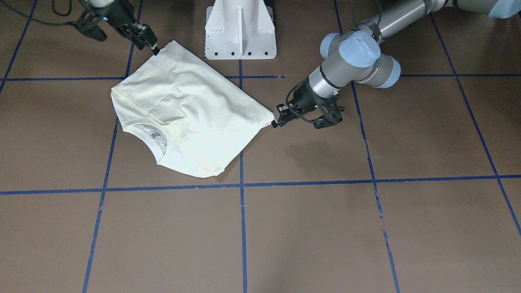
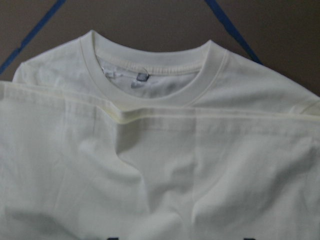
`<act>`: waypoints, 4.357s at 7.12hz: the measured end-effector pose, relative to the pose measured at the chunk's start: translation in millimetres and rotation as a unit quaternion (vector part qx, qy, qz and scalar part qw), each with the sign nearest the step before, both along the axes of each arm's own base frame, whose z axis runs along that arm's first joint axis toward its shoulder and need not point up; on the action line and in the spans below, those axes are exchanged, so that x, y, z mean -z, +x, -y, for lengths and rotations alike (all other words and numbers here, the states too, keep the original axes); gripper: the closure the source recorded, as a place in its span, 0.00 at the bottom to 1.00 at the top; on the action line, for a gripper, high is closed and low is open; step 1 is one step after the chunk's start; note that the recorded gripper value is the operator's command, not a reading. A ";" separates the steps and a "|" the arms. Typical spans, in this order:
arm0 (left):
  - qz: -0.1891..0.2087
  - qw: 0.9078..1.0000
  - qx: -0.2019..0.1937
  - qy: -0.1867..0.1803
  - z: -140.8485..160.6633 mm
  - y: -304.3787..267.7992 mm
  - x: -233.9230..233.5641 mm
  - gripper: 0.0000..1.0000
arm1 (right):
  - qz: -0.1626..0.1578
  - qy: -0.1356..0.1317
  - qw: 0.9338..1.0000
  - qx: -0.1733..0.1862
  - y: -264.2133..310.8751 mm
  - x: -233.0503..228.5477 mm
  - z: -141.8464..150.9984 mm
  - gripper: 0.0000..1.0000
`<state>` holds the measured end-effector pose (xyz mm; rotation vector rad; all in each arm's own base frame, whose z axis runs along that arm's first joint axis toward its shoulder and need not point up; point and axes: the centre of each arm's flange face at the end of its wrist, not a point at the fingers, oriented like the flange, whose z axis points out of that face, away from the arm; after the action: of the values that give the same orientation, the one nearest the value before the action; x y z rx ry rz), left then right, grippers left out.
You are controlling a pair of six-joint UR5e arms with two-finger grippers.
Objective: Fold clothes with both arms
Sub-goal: 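Grasp opposite edges of the folded shirt with both grippers and rotate it square, then hold the folded shirt edges with both grippers, adjusting its alignment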
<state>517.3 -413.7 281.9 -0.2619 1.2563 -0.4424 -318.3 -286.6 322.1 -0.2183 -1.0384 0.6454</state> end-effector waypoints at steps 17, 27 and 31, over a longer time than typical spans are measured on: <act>0.102 0.977 0.136 0.128 247.2 15.7 41.7 0.47 | 0.014 0.063 0.995 -0.070 -78.6 37.5 40.1 0.00; 0.058 0.986 0.098 0.122 173.9 -48.1 49.9 0.42 | -0.106 0.075 0.991 -0.011 -202.3 -9.8 -35.1 1.00; 0.064 0.986 0.098 0.118 172.5 -49.6 36.0 0.42 | -0.099 0.080 0.992 -0.018 -209.0 0.9 -31.0 1.00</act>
<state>467.7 -586.1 246.0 0.0910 1.1996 -0.4652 -527.3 -255.7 321.1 0.0042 -0.8989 0.6005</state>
